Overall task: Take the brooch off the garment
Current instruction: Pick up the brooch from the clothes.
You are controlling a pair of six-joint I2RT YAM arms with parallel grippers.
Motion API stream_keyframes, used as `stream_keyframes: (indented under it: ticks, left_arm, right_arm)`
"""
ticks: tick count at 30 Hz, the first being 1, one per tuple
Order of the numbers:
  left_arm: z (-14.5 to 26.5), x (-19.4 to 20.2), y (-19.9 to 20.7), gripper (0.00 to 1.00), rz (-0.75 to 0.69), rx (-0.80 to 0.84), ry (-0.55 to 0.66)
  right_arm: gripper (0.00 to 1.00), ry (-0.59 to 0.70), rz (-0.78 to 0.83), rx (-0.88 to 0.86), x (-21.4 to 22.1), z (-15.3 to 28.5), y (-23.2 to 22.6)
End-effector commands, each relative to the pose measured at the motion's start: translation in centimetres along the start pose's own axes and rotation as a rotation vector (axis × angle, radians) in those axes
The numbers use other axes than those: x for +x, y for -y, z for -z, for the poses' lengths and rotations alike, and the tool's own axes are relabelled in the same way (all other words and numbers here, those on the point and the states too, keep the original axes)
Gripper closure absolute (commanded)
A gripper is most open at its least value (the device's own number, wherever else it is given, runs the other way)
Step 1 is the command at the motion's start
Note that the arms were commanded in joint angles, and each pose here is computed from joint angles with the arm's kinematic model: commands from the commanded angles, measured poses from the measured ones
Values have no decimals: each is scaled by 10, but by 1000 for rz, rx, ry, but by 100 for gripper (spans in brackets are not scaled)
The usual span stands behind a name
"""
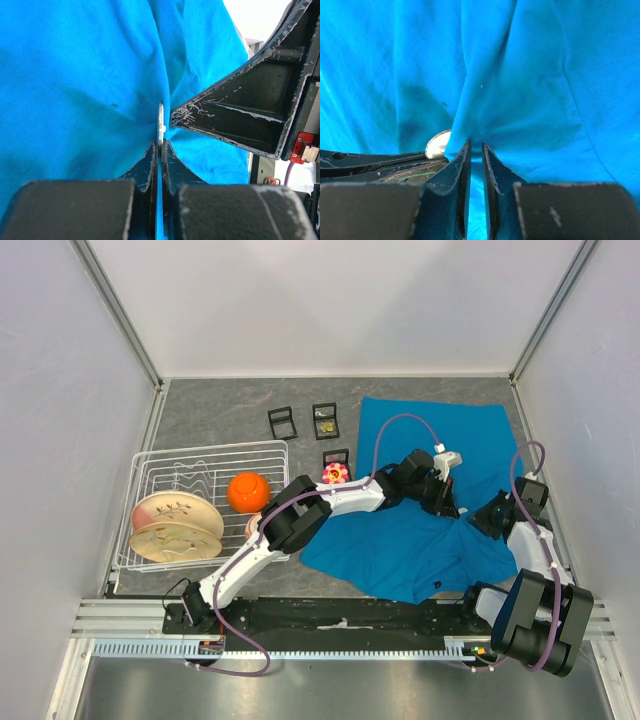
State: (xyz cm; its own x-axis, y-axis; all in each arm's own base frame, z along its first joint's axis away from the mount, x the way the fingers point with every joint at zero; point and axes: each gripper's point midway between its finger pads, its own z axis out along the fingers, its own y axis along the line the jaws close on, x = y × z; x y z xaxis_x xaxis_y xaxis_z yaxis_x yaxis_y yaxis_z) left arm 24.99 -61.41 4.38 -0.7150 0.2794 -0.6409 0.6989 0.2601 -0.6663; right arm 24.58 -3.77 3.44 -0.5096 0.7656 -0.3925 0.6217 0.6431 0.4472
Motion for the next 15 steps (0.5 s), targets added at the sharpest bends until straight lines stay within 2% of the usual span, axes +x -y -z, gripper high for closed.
stream_keyframes:
  ticks: [1, 4, 5, 7, 9, 11, 15]
  left_arm:
    - [0, -11, 8, 96, 6, 16, 24]
    - [1, -12, 9, 88, 9, 16, 23]
    - [2, -13, 10, 81, 9, 16, 24]
    - [3, -15, 10, 77, 14, 11, 19]
    - [5, -17, 12, 76, 2, 10, 16]
    - [7, -20, 14, 82, -11, -4, 18]
    - [10, -22, 19, 78, -22, 1, 19]
  right_arm:
    - [79, 33, 9, 47, -6, -1, 8]
    - [78, 31, 9, 53, -6, 0, 9]
    - [78, 30, 9, 59, -6, 0, 10]
    - [78, 36, 10, 64, -7, 1, 10]
    - [78, 55, 10, 81, -10, 2, 13]
    - [77, 65, 3, 90, -12, 4, 14]
    - [73, 101, 6, 34, -22, 13, -1]
